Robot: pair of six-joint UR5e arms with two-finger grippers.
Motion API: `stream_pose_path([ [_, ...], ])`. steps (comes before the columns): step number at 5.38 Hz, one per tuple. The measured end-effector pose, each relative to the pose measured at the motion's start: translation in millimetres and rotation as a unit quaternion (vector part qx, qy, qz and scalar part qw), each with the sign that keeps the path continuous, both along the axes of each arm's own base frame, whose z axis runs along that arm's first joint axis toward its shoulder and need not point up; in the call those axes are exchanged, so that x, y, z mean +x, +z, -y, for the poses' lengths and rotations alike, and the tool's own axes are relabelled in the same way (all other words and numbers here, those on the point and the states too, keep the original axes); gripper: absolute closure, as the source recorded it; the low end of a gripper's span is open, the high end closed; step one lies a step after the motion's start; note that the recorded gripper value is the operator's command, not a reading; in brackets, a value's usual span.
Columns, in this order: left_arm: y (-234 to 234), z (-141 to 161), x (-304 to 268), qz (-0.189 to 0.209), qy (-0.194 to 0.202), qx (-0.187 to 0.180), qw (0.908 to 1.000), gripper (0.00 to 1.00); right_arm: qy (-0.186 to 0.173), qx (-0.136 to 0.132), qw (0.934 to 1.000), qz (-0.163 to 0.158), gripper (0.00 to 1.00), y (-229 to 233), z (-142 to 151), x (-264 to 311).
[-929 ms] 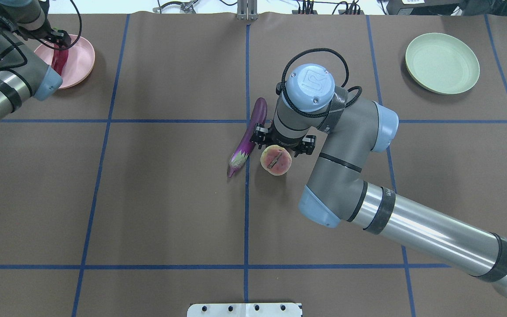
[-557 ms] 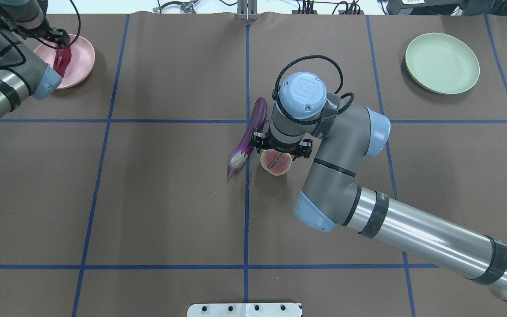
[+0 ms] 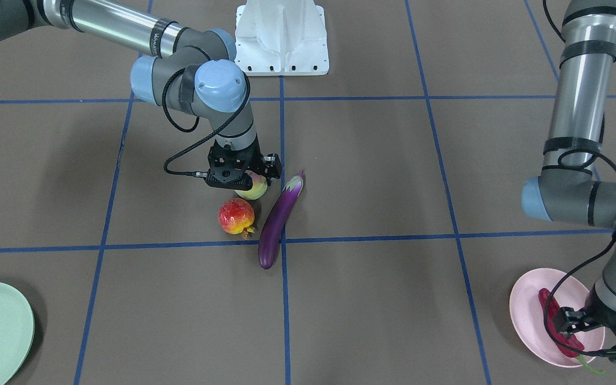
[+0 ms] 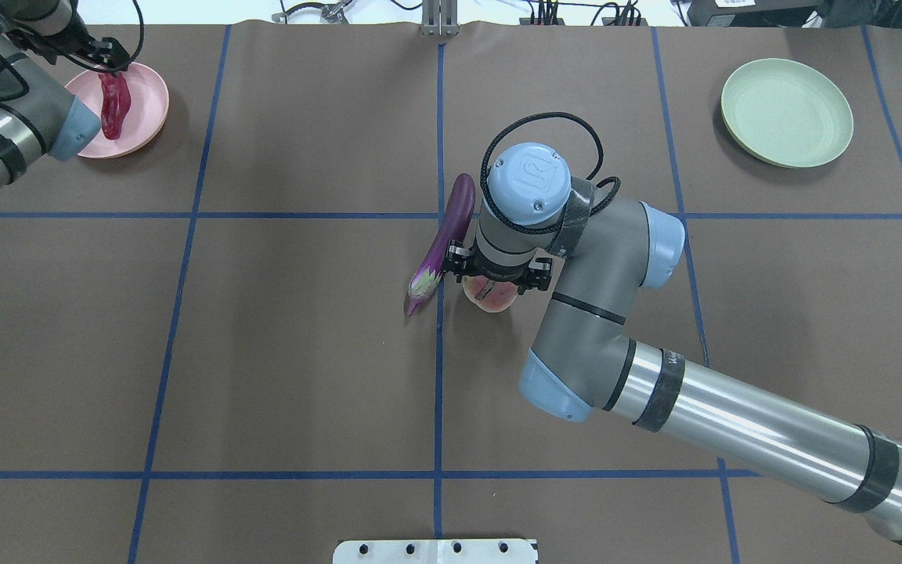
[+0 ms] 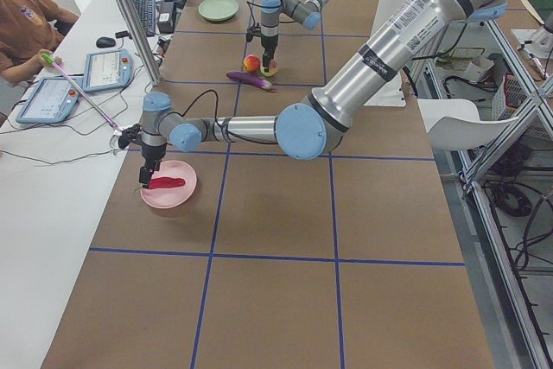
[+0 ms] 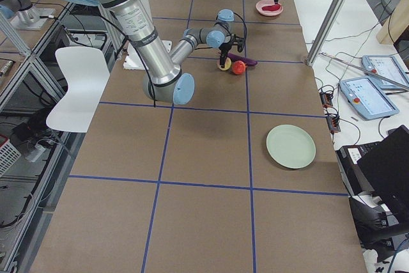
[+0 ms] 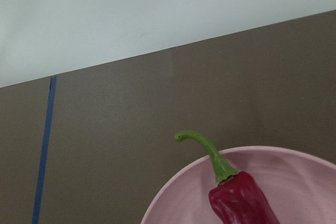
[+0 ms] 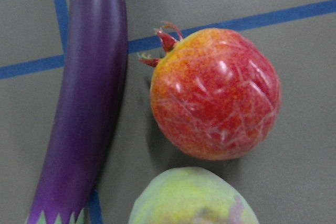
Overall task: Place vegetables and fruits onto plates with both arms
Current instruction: 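Lower chili onto pink plate with left gripper while right gripper reaches the peach, then release chili and raise left gripper while right gripper lifts the peach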
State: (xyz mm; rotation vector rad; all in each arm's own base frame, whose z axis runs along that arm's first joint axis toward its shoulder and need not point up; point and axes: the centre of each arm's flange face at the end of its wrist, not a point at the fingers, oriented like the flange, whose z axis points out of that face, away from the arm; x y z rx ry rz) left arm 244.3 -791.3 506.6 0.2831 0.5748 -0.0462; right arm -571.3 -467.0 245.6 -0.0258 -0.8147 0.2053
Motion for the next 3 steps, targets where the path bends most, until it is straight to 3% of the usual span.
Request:
stream_pose_path([
  [1,-17.2,-2.1,-2.3,-0.038,0.004,-0.008,0.9993,0.00,0.001,-0.002,1.0000,-0.002,0.97,2.4,-0.1,0.0],
  [3,-46.9,-8.7,12.2,-0.073,-0.013,-0.016,0.9971,0.00,0.017,0.008,0.9998,0.000,1.00,-1.9,10.0,14.6],
])
